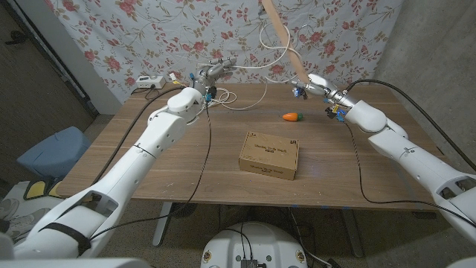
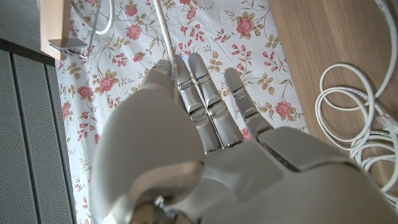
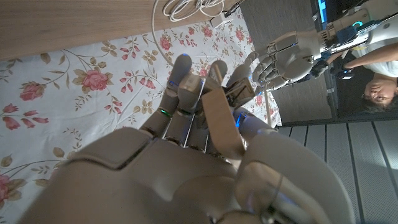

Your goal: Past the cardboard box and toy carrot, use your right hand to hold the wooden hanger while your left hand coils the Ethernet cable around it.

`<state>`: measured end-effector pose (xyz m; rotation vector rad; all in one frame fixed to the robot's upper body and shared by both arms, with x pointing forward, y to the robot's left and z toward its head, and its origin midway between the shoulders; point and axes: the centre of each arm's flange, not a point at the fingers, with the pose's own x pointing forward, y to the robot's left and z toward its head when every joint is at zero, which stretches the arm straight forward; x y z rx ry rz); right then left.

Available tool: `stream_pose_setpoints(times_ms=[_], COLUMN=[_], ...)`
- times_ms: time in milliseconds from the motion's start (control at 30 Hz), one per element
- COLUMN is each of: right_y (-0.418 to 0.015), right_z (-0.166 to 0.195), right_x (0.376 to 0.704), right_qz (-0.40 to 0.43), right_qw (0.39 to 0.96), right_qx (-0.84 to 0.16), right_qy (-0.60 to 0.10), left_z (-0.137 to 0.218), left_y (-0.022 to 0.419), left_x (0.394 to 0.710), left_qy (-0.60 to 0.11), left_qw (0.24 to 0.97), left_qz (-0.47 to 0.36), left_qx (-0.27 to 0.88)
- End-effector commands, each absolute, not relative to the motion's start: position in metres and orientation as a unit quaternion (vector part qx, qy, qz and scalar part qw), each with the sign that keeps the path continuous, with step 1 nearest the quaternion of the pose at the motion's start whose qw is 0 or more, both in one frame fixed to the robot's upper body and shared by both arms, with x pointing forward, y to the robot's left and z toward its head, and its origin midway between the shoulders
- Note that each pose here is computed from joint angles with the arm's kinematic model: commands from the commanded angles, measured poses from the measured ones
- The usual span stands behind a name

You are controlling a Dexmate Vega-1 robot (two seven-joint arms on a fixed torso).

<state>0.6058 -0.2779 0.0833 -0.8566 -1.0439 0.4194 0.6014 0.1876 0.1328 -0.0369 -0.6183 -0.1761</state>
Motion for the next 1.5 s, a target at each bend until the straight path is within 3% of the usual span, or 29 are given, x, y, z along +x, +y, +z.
stream_pose_setpoints(times_ms=[33,667,1233,1500], right_y=[-0.252,-0.227,-0.216,-0.218], right_z=[0.075,0.065,0.047,0.046], right_x=[0.585,0.567,0.598,0.608], right_qz=[0.214,0.198,0.248,0.246], right_qw=[0.705,0.616,0.598,0.604], right_qx=[-0.455,-0.559,-0.637,-0.643], right_qy=[-0.499,-0.518,-0.417,-0.401], left_z=[0.141,0.177,0.233,0.253], left_y=[0.181,0.176,0.172,0.168], left_x=[0.61,0.612,0.597,0.589], left_qy=[-0.293,-0.268,-0.223,-0.214], left_qw=[0.952,0.954,0.941,0.924], left_qz=[-0.087,-0.111,-0.126,-0.144], left_qx=[-0.016,0.069,0.22,0.282])
